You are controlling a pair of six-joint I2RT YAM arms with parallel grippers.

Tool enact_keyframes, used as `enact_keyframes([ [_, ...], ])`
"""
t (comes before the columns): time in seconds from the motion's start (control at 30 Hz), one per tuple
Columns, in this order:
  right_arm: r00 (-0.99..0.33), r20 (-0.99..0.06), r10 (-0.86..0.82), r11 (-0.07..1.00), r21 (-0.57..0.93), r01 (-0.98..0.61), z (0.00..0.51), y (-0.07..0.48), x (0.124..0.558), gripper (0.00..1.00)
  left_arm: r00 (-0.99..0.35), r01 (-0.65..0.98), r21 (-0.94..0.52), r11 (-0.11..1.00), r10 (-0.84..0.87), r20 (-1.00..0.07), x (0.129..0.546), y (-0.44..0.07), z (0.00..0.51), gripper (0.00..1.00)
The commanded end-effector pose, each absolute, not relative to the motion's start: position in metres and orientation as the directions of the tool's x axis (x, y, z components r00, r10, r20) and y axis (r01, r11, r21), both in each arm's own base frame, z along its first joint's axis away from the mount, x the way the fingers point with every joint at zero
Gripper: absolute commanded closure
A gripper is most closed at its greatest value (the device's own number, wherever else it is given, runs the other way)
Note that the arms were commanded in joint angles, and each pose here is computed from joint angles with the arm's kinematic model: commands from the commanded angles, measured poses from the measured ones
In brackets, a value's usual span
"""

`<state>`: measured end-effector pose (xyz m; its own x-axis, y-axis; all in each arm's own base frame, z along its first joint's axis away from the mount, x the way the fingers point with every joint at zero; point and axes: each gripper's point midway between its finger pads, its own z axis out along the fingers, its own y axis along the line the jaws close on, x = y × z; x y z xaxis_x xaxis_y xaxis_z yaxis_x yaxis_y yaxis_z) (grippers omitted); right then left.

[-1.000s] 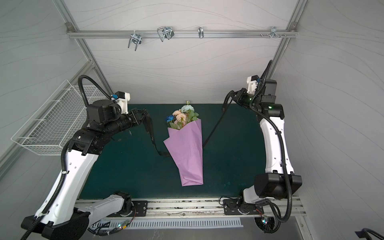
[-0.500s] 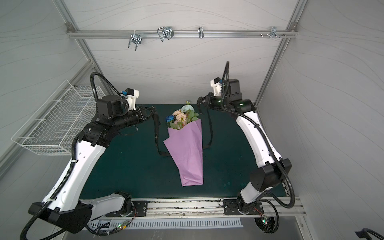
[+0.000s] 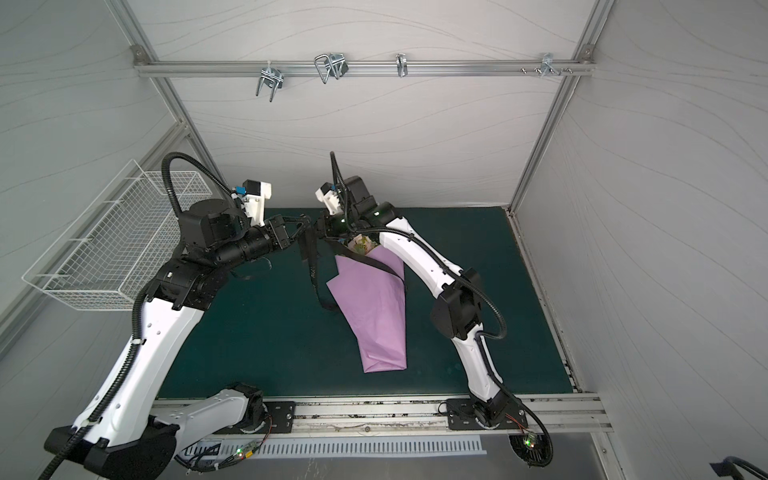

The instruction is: Tie the bouquet of fake flowers

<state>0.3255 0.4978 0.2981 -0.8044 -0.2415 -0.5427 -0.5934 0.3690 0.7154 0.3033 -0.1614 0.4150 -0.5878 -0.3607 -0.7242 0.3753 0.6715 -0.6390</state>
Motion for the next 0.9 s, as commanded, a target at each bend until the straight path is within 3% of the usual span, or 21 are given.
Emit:
enact_keyframes([
  [0.0,-0.799,-0.494,-0.342,0.302,0.748,-0.591,0.284,0.520,0.285,1.00,-0.530,0.412,-0.628,0.660,-0.387,-0.754,0.301,-0.159,0.432,1.00],
  [0.17,-0.806,-0.405,-0.431,0.313,0.771,-0.555,0.243,0.527,0.254,1.00,-0.547,0.387,-0.642,0.662,-0.395,-0.738,0.304,-0.160,0.418,1.00],
  [0.33,-0.846,-0.329,-0.419,0.436,0.744,-0.505,0.205,0.500,0.258,0.68,-0.562,0.322,-0.649,0.690,-0.412,-0.717,0.316,-0.155,0.396,1.00],
  [0.43,-0.877,-0.310,-0.367,0.500,0.729,-0.467,0.194,0.477,0.276,0.61,-0.569,0.280,-0.642,0.714,-0.415,-0.710,0.324,-0.151,0.382,1.00],
  [0.67,-0.904,-0.340,-0.259,0.578,0.696,-0.427,0.203,0.432,0.318,0.57,-0.606,0.187,-0.644,0.742,-0.429,-0.670,0.343,-0.148,0.349,1.00],
  [0.87,-0.887,-0.424,-0.181,0.768,0.503,-0.397,0.189,0.378,0.326,0.60,-0.609,0.124,-0.631,0.766,-0.443,-0.658,0.355,-0.141,0.335,1.00],
])
